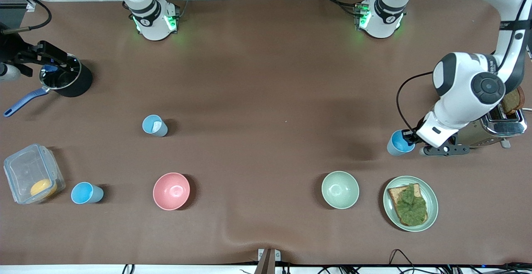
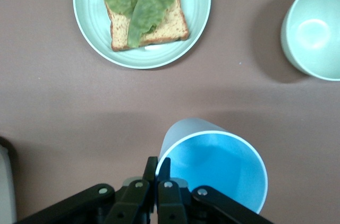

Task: Stack blue cups with both arms
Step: 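Lift the blue cup with the left gripper toward the table middle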

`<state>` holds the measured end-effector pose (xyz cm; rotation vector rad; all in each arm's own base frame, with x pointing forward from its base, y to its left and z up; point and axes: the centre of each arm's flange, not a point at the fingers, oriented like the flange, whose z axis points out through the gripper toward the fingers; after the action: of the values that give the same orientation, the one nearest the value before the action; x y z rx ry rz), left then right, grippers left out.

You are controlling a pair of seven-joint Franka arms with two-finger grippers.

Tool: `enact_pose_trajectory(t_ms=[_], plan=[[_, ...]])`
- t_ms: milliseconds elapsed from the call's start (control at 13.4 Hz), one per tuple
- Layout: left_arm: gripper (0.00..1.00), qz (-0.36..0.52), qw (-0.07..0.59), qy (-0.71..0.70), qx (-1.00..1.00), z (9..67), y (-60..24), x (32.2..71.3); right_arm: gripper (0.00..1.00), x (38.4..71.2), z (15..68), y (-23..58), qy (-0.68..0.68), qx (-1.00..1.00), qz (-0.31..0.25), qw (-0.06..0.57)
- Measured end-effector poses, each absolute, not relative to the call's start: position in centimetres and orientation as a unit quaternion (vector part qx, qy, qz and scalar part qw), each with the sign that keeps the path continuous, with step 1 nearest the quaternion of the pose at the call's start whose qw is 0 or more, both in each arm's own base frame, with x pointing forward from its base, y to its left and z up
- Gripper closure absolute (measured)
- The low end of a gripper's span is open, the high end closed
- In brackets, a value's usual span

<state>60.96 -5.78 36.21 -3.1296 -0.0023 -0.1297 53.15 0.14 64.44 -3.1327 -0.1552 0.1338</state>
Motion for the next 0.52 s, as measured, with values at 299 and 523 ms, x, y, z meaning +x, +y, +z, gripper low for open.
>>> enact_pose_trajectory(t_ms=[299, 523], plan=[[0.97, -0.05, 0.005, 0.0, -0.999, 38.0, -5.9, 61.4, 0.0, 53.1, 64.4, 0.1, -0.049, -0.998, 0.043, 0.001], [0.97, -0.053, 0.005, 0.003, -0.999, 38.7, -6.3, 61.4, 0.0, 53.1, 64.4, 0.1, -0.049, -0.998, 0.043, 0.001]])
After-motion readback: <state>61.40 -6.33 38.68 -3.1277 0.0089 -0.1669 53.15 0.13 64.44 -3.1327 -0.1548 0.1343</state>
